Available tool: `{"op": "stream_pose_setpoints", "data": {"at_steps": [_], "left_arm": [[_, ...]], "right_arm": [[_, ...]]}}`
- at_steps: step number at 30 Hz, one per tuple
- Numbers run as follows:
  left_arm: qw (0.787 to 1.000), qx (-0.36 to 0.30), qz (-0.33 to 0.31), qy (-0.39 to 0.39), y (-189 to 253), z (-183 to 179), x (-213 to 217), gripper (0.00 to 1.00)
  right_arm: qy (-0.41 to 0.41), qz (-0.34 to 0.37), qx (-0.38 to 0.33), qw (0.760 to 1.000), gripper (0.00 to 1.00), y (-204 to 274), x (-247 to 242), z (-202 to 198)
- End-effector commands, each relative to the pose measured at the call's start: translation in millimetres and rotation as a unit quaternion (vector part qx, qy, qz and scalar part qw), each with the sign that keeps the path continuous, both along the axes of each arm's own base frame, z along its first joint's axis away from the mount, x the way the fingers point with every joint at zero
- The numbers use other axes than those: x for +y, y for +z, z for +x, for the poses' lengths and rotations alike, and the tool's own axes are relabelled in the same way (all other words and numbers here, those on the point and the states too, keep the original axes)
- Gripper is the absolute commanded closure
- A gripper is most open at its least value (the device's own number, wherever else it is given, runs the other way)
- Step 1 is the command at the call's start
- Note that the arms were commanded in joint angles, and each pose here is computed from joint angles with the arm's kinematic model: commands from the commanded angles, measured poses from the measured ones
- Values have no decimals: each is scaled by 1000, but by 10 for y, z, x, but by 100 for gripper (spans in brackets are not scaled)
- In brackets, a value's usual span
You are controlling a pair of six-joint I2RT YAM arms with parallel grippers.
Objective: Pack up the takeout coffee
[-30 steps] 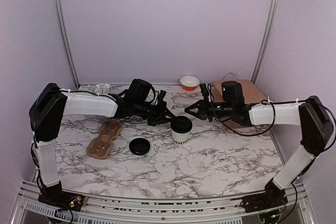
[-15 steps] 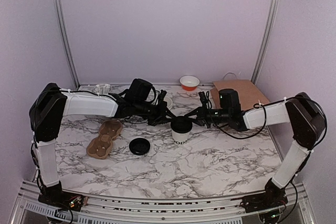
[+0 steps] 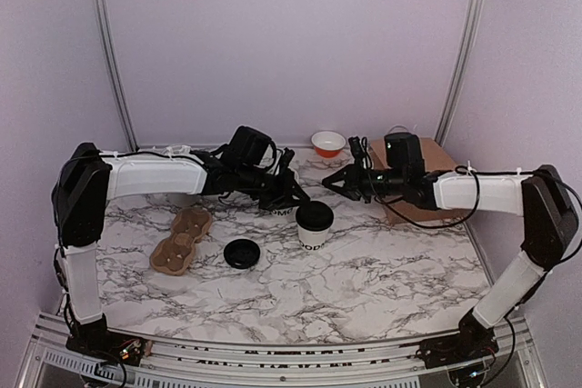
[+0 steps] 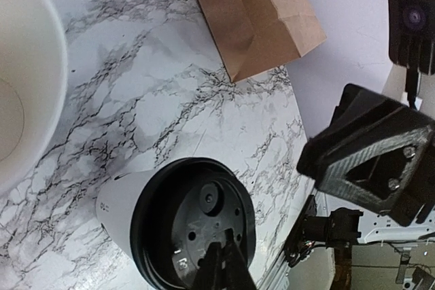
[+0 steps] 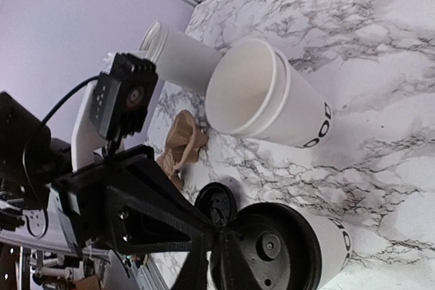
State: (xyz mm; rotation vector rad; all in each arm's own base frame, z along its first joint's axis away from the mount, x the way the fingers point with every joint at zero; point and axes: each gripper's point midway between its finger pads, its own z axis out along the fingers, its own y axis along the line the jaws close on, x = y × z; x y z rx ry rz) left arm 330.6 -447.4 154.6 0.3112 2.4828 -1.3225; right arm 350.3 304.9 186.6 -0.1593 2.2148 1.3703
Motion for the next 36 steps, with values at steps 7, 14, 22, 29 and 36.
{"op": "stream_pose_setpoints", "data": {"at_steps": [7,14,22,29,36], "left_arm": [[989,-133,31,57,929,160,329,34],[958,-215,88,167,1281,284,995,1],[926,-273,128,229,1491,229,1520,1],[922,-280,139,230,1477,195,1596,1],[919,-284,145,232,1463,184,1636,1]], "right_arm": [[-48,-209,-125,969,11,369,-185,98],[-53,-312,-158,935,0,311,-122,-64],[-38,-373,-151,915,0,37,51,-193],[-33,-401,-131,906,0,-190,123,-163],[-17,-423,-135,896,7,-285,289,-272]]}}
